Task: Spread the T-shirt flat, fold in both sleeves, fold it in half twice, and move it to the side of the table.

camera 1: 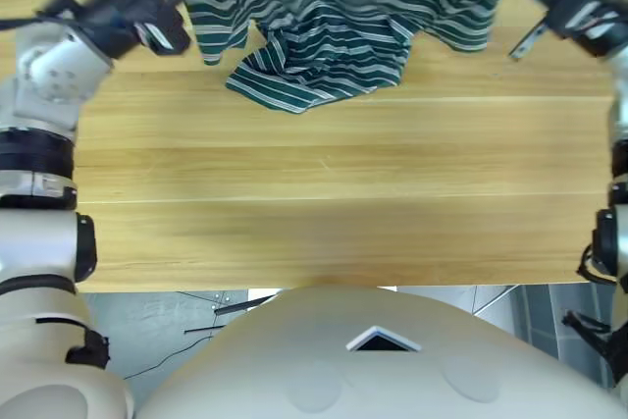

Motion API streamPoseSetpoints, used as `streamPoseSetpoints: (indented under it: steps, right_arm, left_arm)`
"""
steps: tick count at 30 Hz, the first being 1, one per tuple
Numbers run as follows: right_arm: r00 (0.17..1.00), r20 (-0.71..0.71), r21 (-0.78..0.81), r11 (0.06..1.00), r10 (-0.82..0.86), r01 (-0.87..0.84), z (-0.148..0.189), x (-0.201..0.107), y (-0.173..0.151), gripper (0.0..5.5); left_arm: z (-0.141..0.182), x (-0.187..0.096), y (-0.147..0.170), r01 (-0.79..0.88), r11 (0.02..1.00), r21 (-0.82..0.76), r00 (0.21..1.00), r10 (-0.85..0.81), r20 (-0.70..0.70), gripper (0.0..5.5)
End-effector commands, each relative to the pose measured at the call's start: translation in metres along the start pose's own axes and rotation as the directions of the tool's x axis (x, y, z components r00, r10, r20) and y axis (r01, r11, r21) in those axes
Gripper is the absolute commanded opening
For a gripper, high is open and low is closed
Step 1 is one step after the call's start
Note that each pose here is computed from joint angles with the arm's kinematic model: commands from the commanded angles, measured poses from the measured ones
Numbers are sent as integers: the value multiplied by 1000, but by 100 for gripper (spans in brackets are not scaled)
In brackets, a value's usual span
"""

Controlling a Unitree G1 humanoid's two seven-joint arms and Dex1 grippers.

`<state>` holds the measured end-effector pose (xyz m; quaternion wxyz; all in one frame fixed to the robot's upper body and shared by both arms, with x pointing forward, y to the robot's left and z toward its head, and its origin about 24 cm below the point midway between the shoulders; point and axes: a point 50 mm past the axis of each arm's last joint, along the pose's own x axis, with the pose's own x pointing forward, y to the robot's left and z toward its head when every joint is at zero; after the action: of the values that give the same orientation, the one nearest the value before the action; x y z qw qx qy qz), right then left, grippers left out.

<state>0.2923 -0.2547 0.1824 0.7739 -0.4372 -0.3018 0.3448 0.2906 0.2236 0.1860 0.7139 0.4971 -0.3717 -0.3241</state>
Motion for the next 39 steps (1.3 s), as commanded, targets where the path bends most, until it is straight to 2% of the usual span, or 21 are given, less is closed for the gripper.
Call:
streamPoseSetpoints:
  steps: [1, 6, 11, 14, 15, 16, 17, 18, 19, 20, 21, 22, 23, 24, 25, 26, 27, 29, 31, 33, 39]
  right_arm:
    - [965, 259, -15, 999, 47, -45, 63, -40, -17, 4]
    - [909, 408, 93, 987, 83, -131, 92, -71, 1, 4]
    - [880, 182, 142, 874, 438, -464, 29, -16, 27, 4]
    - [847, 32, 159, 834, 530, -528, -4, 38, 6, 4]
    - [895, -96, 165, 894, 435, -417, -13, 69, -21, 4]
    - [949, -269, 130, 983, 162, -131, -15, 106, -70, 4]
    - [861, -398, -8, 940, -316, 342, 1, 121, -145, 4]
    - [635, -406, -95, 721, -658, 687, 27, 112, -202, 4]
    - [411, -353, -95, 469, -841, 878, 55, 89, -245, 4]
    - [271, -286, -53, 298, -919, 953, 78, 66, -272, 4]
    - [203, -197, 44, 198, -959, 979, 98, 42, -290, 4]
    - [183, -72, 106, 175, -980, 979, 116, 15, -300, 4]
    - [193, 46, 118, 198, -980, 973, 127, -6, -302, 4]
    - [225, 137, 97, 239, -965, 966, 131, -23, -296, 4]
    - [340, 166, 54, 353, -926, 934, 116, -31, -274, 4]
    - [498, 124, -59, 495, -858, 867, 87, -33, -235, 4]
    - [661, -11, -191, 651, -750, 735, 49, -34, -183, 4]
    - [816, -296, -175, 868, -496, 464, -10, -46, -93, 4]
    - [886, -458, 30, 995, -71, 95, -41, -58, -4, 4]
    - [882, -413, 170, 971, 226, -169, -38, -62, 50, 4]
    - [921, -117, 197, 917, 373, -346, 2, -46, 65, 4]
  left_arm:
    - [55, -26, 33, -3, 1000, -20, 972, 8, 233, 0]
    - [105, -71, 13, 248, 961, -121, 874, -168, 456, 0]
    - [29, -53, 3, 396, 890, -225, 917, -372, 143, 0]
    - [-17, -20, 12, 463, 826, -321, 877, -480, 31, 0]
    - [-33, -2, 27, 467, 810, -354, 862, -506, -22, 0]
    - [-44, 27, 64, 349, 852, -391, 903, -417, -101, 0]
    - [-43, 62, 128, 27, 941, -337, 965, -112, -237, 0]
    - [-30, 81, 192, -353, 900, -255, 906, 260, -335, 0]
    - [0, 71, 262, -745, 648, -162, 660, 678, -325, 0]
    - [32, 46, 309, -930, 302, -209, 347, 909, -231, 0]
    - [58, 22, 335, -914, 117, -389, 181, 975, -131, 0]
    - [79, 2, 346, -875, 86, -477, 92, 996, 11, 0]
    - [90, -8, 346, -877, 147, -457, 88, 985, 148, 0]
    - [92, -13, 338, -906, 215, -365, 131, 961, 243, 0]
    - [75, -11, 314, -912, 313, -265, 242, 932, 270, 0]
    - [41, -1, 270, -842, 503, -195, 462, 859, 221, 0]
    - [0, 3, 204, -688, 715, -125, 709, 699, 96, 0]
    - [-46, -15, 92, -391, 890, -233, 920, 370, -132, 0]
    - [-56, -40, 15, -216, 869, -445, 970, 138, -201, 0]
    - [-51, -53, -29, -84, 823, -562, 983, -25, -184, 0]
    - [-9, -73, -121, 300, 666, -683, 922, -386, 28, 0]
